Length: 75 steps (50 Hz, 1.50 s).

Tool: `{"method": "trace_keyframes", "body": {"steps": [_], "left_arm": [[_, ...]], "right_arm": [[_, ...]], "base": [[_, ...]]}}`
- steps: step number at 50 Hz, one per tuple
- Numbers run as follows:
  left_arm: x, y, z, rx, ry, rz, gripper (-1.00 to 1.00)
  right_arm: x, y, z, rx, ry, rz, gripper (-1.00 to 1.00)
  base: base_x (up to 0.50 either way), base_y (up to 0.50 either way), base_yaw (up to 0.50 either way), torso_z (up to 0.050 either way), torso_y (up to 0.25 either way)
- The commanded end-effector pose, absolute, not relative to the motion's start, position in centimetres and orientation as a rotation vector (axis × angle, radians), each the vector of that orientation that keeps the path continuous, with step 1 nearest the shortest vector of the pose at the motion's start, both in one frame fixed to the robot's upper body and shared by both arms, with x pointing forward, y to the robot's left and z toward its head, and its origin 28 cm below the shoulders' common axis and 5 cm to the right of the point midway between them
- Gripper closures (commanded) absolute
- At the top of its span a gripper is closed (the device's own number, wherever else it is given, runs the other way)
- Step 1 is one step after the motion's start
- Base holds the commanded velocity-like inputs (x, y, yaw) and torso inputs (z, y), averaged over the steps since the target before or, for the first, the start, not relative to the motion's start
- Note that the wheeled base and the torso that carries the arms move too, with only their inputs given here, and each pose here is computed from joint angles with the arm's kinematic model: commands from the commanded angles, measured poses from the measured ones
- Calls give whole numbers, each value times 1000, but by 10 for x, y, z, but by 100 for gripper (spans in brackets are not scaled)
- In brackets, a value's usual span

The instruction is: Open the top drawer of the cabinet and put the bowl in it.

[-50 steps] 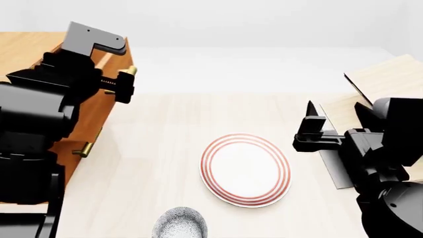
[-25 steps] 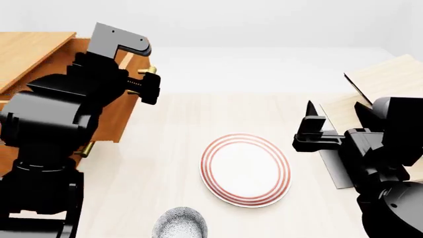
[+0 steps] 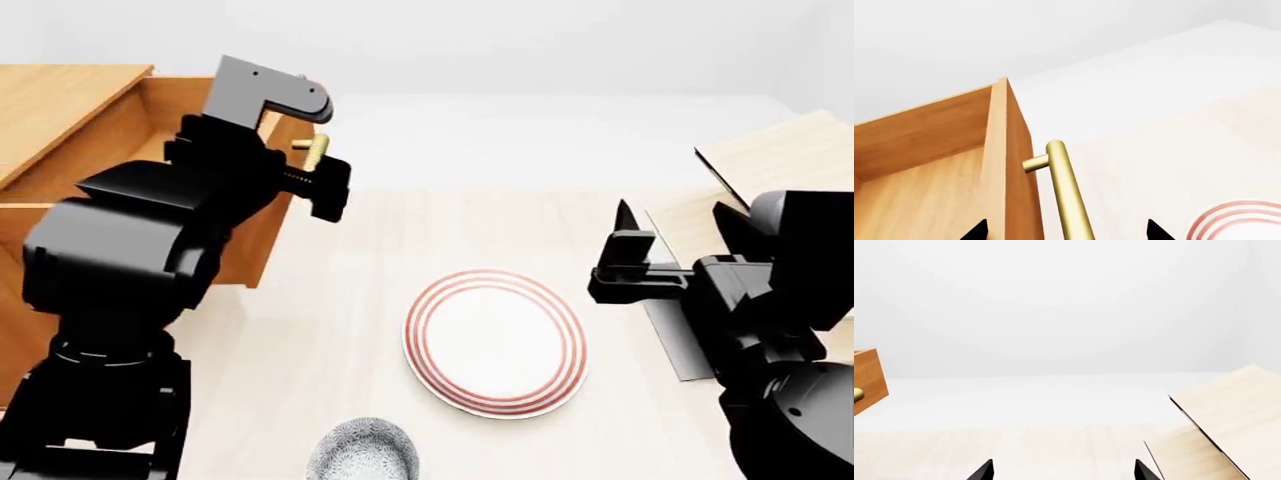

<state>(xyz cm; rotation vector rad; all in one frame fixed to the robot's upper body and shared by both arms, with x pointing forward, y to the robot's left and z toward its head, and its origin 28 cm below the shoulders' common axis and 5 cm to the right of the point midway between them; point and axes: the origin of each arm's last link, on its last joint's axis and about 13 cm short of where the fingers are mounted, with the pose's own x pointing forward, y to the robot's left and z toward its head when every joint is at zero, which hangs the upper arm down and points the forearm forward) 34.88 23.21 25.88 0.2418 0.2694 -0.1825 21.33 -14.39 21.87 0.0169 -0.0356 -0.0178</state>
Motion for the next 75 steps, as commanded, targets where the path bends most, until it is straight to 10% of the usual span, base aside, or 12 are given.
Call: {"method": "trace_keyframes", "body": {"steps": [1,40,75], "left_arm": [[340,198,227,154,416,-430,-100],[338,198,300,87,139,-357,-100],[236,190,333,226,-95,-642,-100]], "right_arm": [[214,-144,218,18,-35,-18,-100],[210,-146,219,26,-47,-22,-100],[204,-147,226,26,-70,-24,-100]], "base": [[0,0,0,0,0],[0,0,0,0,0],[0,0,0,0,0]]}}
